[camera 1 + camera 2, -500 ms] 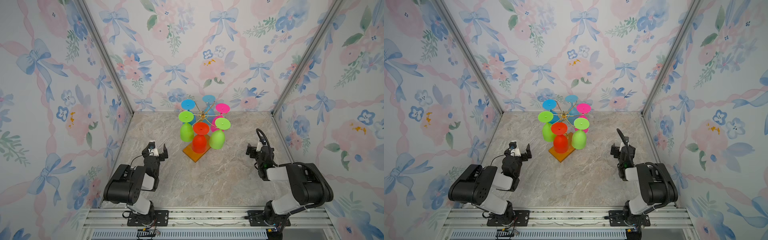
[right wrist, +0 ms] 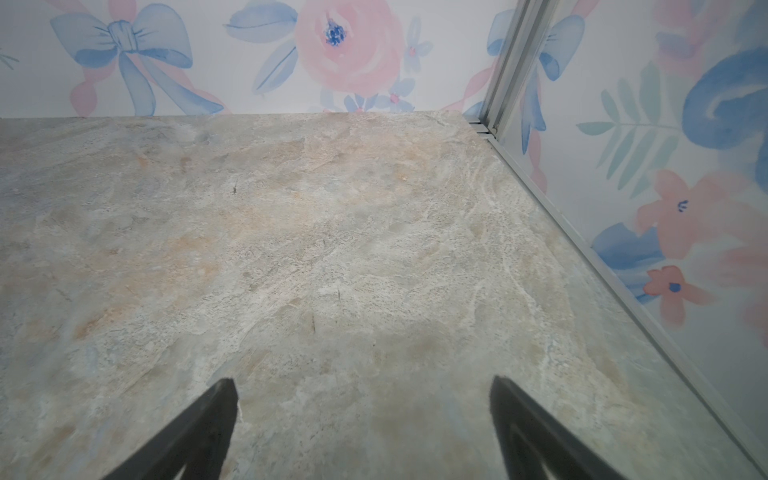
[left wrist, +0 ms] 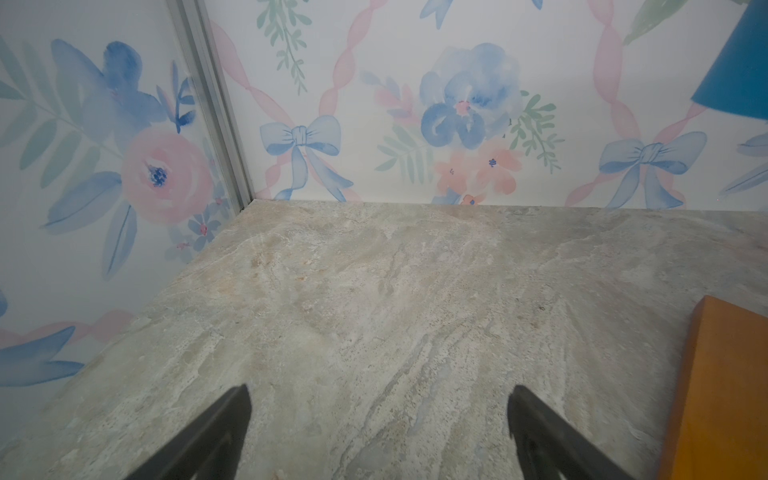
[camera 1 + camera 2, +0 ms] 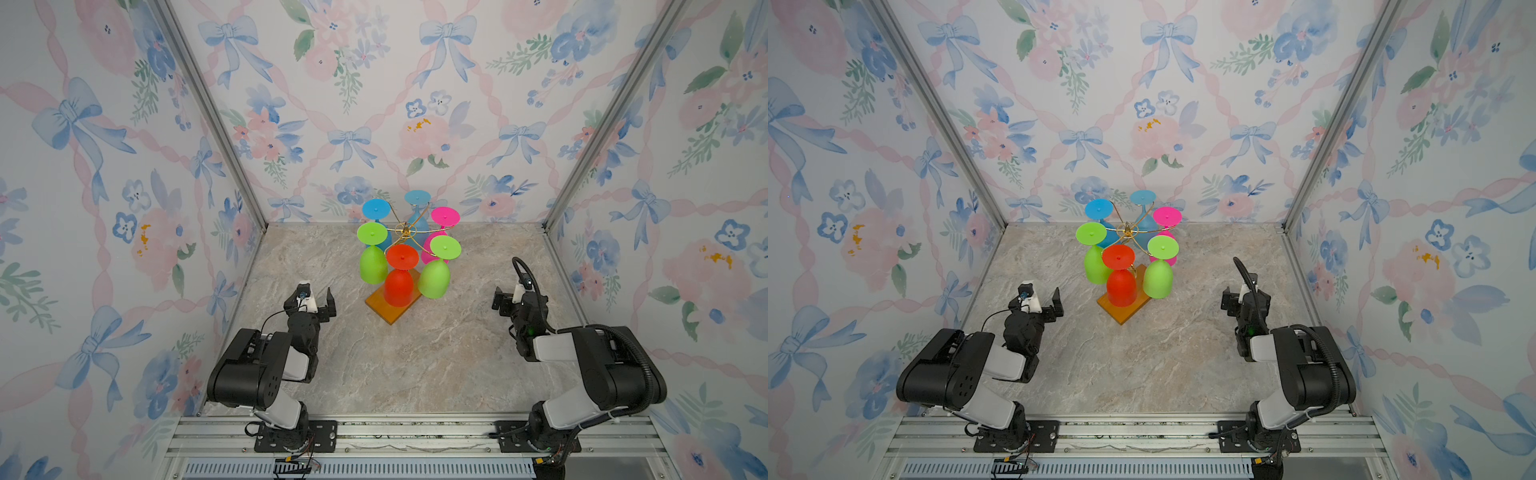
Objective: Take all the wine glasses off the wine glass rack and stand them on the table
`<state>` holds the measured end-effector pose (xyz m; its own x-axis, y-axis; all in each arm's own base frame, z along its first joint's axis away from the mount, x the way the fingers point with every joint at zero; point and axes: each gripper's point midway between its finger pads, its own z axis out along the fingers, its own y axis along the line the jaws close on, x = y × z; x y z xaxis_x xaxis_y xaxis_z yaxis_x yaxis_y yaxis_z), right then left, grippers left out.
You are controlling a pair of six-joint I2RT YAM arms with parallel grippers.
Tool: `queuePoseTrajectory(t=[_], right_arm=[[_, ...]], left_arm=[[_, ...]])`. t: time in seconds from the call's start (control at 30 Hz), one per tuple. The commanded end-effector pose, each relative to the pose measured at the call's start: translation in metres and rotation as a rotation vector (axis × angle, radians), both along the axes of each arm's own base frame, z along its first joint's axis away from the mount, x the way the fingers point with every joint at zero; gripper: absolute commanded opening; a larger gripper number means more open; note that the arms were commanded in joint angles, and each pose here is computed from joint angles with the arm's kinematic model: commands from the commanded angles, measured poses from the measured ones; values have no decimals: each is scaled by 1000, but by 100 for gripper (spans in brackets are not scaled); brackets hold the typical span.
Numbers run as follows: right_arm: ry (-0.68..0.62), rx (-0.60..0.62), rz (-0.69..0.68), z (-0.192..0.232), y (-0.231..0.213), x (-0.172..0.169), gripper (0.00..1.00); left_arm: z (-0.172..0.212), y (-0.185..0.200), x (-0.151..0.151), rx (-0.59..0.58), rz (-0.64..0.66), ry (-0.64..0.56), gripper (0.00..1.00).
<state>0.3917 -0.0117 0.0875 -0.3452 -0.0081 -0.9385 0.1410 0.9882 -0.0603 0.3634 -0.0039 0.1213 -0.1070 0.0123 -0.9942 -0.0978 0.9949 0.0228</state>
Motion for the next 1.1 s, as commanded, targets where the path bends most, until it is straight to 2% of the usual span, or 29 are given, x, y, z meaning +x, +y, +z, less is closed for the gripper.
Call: queuePoseTrajectory(t=[0.0,0.67,0.83,1.07], right_arm=[[-26,1,15,11,4,6,97],[-24,-2,6,11,3,6,97],[38,-6,-36,32,-4,10,97],[54,36,-102,88,-11,5,97]], left_arm=[[6,-1,4,1,-8,-17,98],[7,2,3,0,8,-22,98],[19,14,-1,-21,81,-41,98],[49,25,-14,-75,167,-53,98]])
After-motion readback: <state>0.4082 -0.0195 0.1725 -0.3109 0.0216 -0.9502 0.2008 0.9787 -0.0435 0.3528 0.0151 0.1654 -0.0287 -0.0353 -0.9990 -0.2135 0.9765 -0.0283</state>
